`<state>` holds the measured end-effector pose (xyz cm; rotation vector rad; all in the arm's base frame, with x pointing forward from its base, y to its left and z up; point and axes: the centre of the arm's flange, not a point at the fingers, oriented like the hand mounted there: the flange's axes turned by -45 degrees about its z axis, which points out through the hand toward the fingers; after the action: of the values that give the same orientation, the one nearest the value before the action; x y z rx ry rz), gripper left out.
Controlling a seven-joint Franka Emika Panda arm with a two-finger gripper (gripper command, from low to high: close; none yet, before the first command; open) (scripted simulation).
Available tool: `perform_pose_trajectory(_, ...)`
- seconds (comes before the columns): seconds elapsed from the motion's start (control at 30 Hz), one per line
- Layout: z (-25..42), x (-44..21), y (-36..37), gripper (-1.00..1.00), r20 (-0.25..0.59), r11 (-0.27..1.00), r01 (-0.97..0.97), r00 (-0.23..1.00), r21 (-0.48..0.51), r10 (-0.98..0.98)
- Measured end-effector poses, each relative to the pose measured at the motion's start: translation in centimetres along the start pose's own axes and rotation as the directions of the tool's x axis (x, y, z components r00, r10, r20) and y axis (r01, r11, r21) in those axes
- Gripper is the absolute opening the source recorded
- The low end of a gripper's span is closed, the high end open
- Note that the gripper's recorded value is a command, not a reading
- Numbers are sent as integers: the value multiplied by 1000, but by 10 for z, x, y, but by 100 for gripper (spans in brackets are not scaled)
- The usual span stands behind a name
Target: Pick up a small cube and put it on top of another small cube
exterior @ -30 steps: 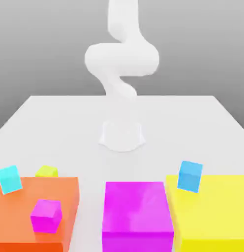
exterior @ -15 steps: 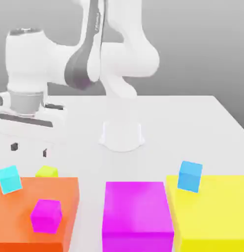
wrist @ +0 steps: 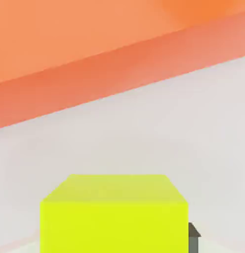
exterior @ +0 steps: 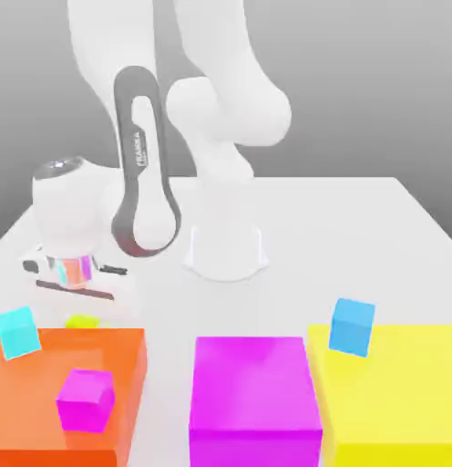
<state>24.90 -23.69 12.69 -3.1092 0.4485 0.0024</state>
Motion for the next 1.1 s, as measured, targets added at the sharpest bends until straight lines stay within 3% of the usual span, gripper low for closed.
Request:
perform_pose_trajectory(0.33, -70, 5, 11, -100, 6, 1000, -21, 1000, 14, 21)
perform_pose_trajectory(0.6, -125, 65, 51, -100, 65, 997, 46, 997, 65, -51)
perform_pose_trajectory(0.73, -182, 113, 31, -100, 15, 999, 51, 999, 12, -51)
perform_pose_trajectory(0.87, -141, 118, 30, -100, -1, 1000, 28, 1000, 3, -28)
perform_pose_trajectory(0.9, -133, 117, 30, 100, -1, 1000, 27, 1000, 3, -27)
perform_pose_trajectory(1.1, -130, 117, 30, 100, -1, 1000, 25, 1000, 1, -25)
